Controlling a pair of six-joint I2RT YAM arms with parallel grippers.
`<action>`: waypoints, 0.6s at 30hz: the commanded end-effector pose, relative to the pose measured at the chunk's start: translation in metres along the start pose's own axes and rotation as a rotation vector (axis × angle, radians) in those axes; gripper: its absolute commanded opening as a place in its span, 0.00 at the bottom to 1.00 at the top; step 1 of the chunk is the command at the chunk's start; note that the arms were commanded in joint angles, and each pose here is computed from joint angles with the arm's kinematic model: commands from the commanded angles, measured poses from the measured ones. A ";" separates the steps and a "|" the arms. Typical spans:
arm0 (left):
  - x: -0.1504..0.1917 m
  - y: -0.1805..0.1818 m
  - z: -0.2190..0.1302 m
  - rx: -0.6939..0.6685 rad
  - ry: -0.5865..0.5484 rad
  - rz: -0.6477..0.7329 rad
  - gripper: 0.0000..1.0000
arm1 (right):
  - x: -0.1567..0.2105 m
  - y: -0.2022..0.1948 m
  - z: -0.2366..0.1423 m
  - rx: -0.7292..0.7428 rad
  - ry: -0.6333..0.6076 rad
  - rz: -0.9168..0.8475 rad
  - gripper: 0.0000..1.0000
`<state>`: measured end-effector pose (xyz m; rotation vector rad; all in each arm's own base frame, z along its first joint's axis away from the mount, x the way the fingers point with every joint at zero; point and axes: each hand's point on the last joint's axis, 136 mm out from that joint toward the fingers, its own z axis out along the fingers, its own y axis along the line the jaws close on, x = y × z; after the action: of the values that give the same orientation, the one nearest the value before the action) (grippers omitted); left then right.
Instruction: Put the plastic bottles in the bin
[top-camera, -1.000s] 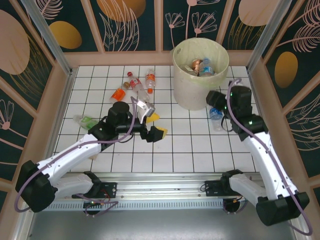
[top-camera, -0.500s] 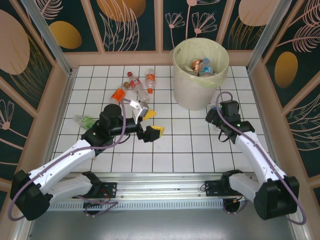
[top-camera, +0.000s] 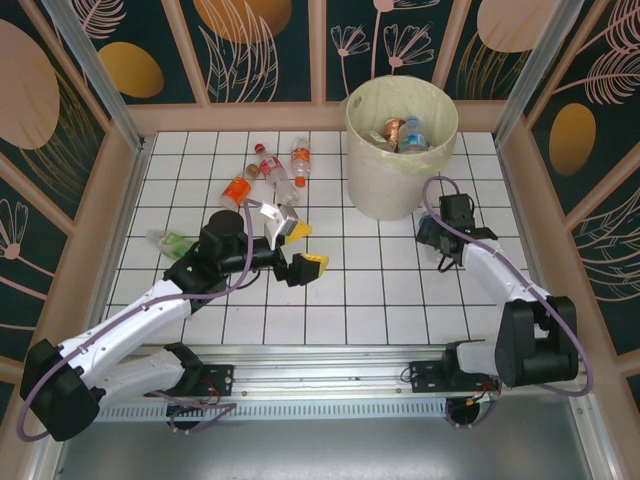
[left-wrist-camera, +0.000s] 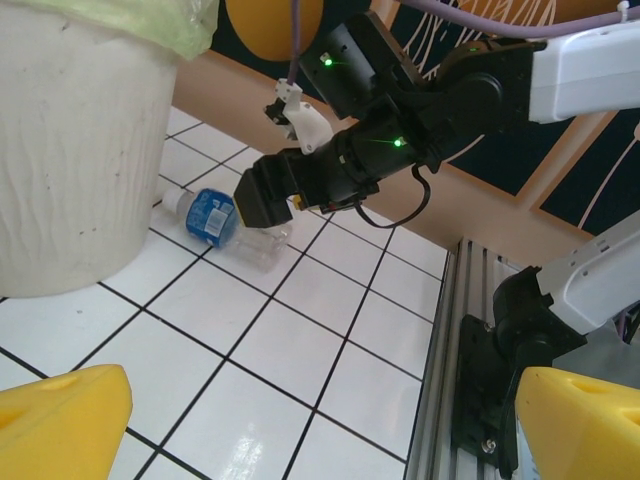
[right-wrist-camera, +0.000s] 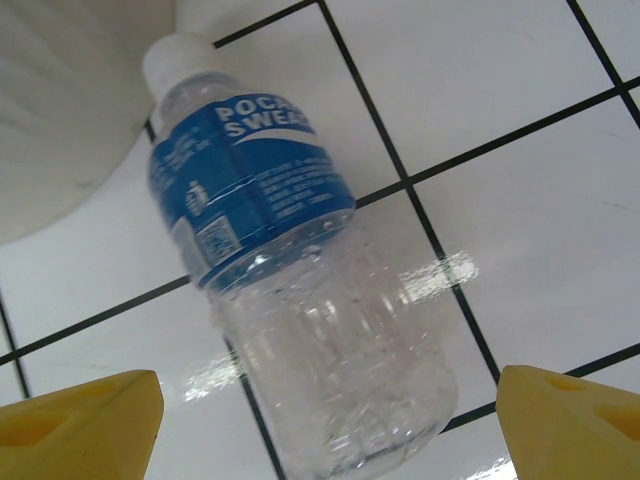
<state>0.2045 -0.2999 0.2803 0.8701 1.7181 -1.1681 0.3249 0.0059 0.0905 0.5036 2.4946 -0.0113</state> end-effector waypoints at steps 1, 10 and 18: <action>-0.006 -0.004 0.000 0.015 -0.027 0.019 0.99 | -0.016 0.006 0.004 -0.029 -0.034 -0.005 0.86; -0.005 -0.003 0.000 0.008 -0.022 0.019 0.99 | -0.017 0.014 0.031 -0.044 0.004 -0.026 0.82; -0.003 -0.001 0.001 0.004 -0.011 0.014 0.99 | -0.013 0.014 0.049 -0.037 0.023 -0.008 0.78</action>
<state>0.2051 -0.2997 0.2801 0.8679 1.7191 -1.1649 0.3527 0.0082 0.0537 0.4787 2.5485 0.0154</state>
